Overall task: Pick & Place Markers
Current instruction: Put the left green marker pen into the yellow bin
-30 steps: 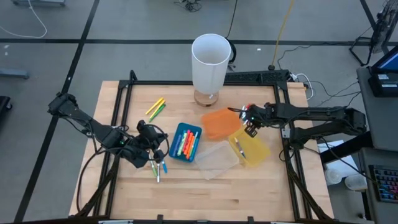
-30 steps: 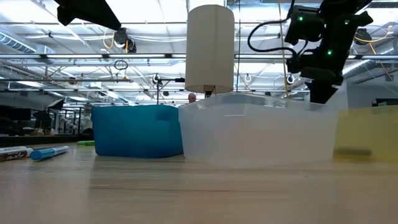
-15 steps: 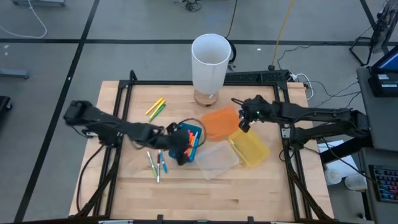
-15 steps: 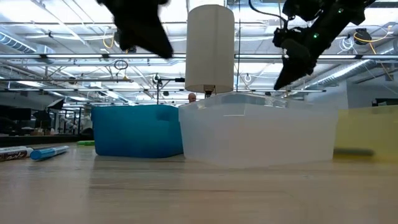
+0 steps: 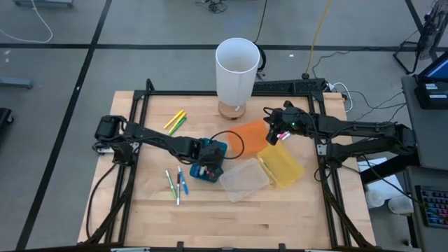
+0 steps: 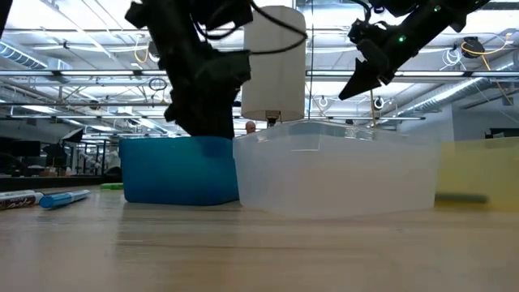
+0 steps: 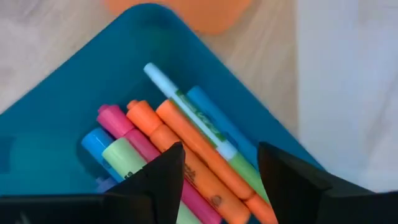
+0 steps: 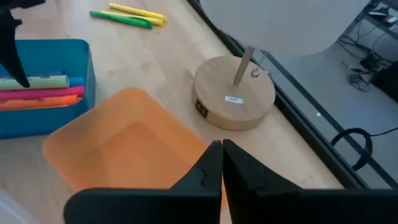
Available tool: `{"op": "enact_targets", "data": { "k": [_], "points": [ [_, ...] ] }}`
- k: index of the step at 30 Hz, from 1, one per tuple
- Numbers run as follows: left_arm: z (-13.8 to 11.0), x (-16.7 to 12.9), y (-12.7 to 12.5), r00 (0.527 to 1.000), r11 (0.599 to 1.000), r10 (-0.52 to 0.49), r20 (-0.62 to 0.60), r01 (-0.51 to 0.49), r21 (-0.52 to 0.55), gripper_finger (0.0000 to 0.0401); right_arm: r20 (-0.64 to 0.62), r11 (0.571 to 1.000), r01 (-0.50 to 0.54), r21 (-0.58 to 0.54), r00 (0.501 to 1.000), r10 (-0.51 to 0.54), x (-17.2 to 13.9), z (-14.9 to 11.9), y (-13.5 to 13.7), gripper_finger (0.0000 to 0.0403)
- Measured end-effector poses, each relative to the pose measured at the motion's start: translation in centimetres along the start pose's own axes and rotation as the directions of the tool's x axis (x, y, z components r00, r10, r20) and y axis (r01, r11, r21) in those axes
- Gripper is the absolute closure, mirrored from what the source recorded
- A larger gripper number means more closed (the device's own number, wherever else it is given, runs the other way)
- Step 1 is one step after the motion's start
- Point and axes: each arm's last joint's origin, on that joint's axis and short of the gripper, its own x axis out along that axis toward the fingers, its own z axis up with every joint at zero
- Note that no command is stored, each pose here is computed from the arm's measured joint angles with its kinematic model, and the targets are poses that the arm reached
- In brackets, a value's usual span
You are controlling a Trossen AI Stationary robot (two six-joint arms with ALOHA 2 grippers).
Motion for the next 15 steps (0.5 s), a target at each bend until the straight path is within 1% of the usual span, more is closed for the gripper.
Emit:
{"op": "enact_targets", "data": {
  "k": [4,6,15],
  "points": [
    [-0.1,1.6,0.4,0.999,0.999,0.030,-0.032,-0.030,-0.013,0.0194,0.000,0.999,0.049,0.004,0.999,-0.049,0.0,0.0,-0.2,0.0403],
    [-0.1,2.1,0.5,0.999,0.999,0.037,-0.038,-0.038,-0.018,0.0194,0.003,0.997,0.068,0.023,0.998,-0.068,0.0,0.0,-0.2,0.0403],
    [0.0,4.0,0.7,0.998,0.997,0.054,-0.037,-0.056,-0.056,0.0194,0.004,0.996,0.070,0.056,0.998,-0.070,0.0,0.0,-0.2,0.0403]
  ]
}}
